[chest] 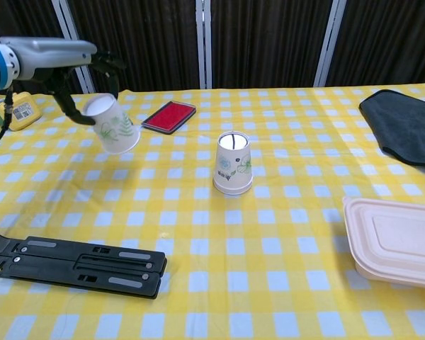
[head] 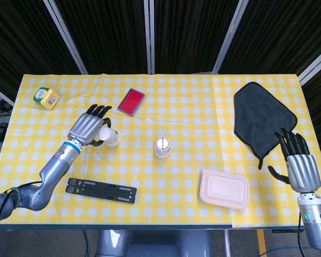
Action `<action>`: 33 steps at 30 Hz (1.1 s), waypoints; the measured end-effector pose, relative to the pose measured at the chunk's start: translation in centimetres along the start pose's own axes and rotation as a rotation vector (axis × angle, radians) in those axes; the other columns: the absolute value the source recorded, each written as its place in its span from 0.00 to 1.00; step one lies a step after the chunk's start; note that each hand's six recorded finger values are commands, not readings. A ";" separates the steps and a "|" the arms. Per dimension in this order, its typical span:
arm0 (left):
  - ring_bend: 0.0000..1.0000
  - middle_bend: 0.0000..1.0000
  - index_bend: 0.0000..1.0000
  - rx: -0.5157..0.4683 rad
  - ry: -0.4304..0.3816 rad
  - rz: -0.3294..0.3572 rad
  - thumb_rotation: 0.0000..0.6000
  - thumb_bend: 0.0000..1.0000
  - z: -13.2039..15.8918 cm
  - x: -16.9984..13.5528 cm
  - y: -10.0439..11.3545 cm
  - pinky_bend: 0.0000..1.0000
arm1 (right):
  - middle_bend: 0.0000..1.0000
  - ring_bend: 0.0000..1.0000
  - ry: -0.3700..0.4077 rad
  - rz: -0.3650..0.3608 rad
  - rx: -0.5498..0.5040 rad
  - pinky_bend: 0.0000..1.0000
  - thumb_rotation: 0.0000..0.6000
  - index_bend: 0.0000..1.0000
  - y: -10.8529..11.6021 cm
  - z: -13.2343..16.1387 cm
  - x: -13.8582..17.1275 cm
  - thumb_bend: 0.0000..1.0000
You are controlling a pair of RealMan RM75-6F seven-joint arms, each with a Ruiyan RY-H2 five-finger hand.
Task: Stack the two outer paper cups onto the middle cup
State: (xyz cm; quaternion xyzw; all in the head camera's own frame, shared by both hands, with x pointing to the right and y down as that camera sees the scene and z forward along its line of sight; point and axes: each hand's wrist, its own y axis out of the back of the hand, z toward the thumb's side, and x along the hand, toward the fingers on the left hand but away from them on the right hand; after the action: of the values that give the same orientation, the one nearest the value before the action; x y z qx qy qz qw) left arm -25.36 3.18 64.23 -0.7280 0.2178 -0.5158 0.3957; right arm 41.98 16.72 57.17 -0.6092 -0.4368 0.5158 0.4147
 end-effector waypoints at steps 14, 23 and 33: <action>0.00 0.00 0.45 -0.037 -0.186 0.036 1.00 0.31 9.3 2.8 2.9 0.00 | 0.00 0.00 -0.018 -0.020 -0.018 0.00 1.00 0.03 0.7 -0.7 -0.2 0.12; 0.00 0.00 0.45 -0.050 -0.271 0.026 1.00 0.31 15.1 4.1 2.8 0.00 | 0.00 0.00 -0.035 -0.023 -0.042 0.00 1.00 0.03 1.0 -1.4 -0.4 0.13; 0.00 0.00 0.45 -0.020 -0.241 0.007 1.00 0.31 15.0 4.6 2.5 0.00 | 0.00 0.00 -0.034 -0.031 -0.057 0.00 1.00 0.03 1.3 -1.6 -0.4 0.12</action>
State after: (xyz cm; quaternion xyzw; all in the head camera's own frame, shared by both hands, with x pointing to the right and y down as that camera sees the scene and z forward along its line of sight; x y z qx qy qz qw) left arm -9.58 3.67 62.55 -0.7879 0.1764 -0.4207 0.4137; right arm 43.66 15.89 56.20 -0.6051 -0.4678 0.5070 0.3974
